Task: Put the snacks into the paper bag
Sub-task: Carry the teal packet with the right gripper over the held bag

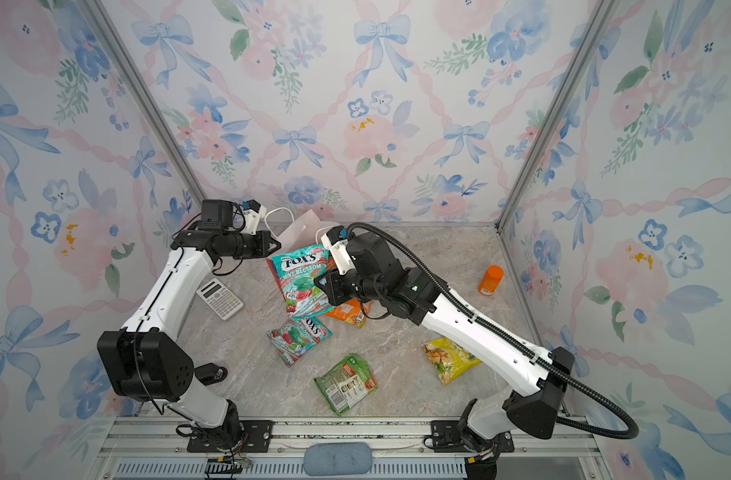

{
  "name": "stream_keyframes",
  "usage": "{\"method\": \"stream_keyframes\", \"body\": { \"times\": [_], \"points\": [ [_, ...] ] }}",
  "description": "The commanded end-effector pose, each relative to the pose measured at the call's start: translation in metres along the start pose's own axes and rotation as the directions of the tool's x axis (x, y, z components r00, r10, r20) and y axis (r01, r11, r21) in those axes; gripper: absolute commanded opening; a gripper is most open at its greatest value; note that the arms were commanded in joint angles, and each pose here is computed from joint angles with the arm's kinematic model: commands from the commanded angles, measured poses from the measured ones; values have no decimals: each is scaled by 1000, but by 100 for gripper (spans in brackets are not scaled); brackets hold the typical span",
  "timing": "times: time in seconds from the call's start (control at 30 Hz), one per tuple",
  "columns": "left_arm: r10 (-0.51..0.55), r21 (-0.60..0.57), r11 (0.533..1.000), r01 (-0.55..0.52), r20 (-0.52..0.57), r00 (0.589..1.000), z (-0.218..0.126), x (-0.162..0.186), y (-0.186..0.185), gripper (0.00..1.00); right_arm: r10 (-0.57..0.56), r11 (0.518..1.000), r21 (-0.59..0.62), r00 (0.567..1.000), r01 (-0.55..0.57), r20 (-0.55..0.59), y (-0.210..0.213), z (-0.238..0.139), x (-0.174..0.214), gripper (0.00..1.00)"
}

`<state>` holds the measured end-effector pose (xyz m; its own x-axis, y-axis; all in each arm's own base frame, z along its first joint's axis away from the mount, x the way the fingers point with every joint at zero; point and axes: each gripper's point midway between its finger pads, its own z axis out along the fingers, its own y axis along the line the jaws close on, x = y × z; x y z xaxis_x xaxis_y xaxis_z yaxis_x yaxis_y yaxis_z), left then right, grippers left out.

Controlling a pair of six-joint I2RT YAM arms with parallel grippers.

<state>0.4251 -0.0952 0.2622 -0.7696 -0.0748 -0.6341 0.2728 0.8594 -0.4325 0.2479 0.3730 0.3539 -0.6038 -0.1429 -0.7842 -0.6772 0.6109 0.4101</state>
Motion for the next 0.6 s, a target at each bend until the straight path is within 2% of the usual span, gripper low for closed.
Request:
{"method": "stream_keyframes", "body": {
  "times": [0.0,0.17,0.57],
  "points": [
    [-19,-9,1000,19,-11,1000,-7,7,-1,0,-44,999,-6,996,45,78,6,0,-31,0],
    [-18,-5,1000,18,-13,1000,-7,7,-1,0,-39,999,-4,994,40,103,-1,11,-56,0],
    [-16,0,1000,16,-9,1000,-8,6,-3,0,-68,992,117,970,42,232,-38,41,-119,0]
  ]
}}
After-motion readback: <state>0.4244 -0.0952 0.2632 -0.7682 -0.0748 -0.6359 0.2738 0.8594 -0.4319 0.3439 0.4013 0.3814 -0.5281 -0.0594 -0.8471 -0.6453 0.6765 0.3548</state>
